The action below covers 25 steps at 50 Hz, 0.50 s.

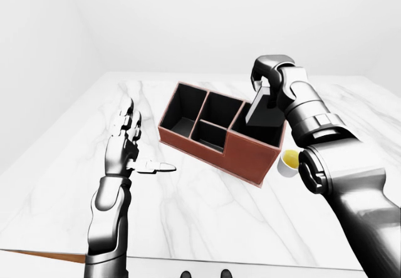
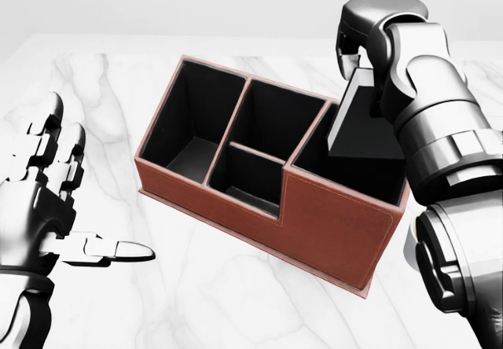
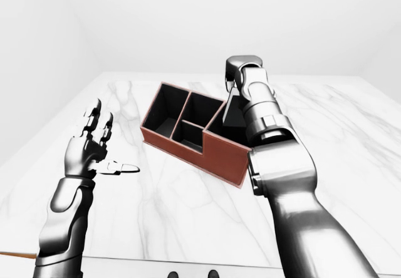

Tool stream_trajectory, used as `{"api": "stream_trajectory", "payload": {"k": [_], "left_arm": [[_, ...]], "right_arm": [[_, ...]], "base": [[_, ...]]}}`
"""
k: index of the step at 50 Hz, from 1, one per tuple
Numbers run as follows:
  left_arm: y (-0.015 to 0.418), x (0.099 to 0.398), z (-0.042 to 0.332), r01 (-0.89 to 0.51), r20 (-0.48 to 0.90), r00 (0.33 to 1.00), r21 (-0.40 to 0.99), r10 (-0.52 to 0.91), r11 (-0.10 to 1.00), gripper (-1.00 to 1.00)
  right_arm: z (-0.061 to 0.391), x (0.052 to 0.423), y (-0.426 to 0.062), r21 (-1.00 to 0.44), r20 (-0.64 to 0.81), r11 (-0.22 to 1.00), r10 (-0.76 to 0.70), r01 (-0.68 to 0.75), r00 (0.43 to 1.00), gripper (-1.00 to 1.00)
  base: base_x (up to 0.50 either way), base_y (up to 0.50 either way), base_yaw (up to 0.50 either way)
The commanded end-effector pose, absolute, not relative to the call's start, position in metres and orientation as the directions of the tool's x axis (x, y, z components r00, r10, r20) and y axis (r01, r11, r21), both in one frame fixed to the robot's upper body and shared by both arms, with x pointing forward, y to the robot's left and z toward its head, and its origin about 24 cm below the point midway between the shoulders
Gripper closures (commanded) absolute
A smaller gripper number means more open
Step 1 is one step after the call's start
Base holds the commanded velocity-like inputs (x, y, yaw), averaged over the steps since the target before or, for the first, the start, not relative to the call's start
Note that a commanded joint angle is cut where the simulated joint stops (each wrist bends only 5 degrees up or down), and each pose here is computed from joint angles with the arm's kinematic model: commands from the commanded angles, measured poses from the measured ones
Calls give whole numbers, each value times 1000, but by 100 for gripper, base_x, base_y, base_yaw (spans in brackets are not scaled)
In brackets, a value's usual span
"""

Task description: Pick up the book and place it in the right compartment of the caddy.

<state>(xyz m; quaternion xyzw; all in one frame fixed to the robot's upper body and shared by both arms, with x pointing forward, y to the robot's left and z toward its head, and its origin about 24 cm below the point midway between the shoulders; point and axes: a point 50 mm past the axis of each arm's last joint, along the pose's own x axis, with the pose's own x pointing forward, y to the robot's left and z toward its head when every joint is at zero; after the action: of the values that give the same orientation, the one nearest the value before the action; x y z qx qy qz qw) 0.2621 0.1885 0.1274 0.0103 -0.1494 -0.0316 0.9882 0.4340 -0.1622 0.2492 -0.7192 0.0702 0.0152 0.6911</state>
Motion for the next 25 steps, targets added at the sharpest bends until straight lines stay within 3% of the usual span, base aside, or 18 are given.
{"api": "stream_trajectory", "payload": {"k": [1, 25], "left_arm": [[191, 264, 123, 55, 276, 959, 26, -60, 998, -100], [199, 264, 112, 30, 229, 973, 12, -32, 999, -100]], "right_arm": [[252, 434, -159, -992, -89, -79, -79, -95, 993, 100], [237, 435, -151, -993, -97, -67, -60, -101, 993, 100]], "base": [[0, 0, 0], [0, 0, 0]]}}
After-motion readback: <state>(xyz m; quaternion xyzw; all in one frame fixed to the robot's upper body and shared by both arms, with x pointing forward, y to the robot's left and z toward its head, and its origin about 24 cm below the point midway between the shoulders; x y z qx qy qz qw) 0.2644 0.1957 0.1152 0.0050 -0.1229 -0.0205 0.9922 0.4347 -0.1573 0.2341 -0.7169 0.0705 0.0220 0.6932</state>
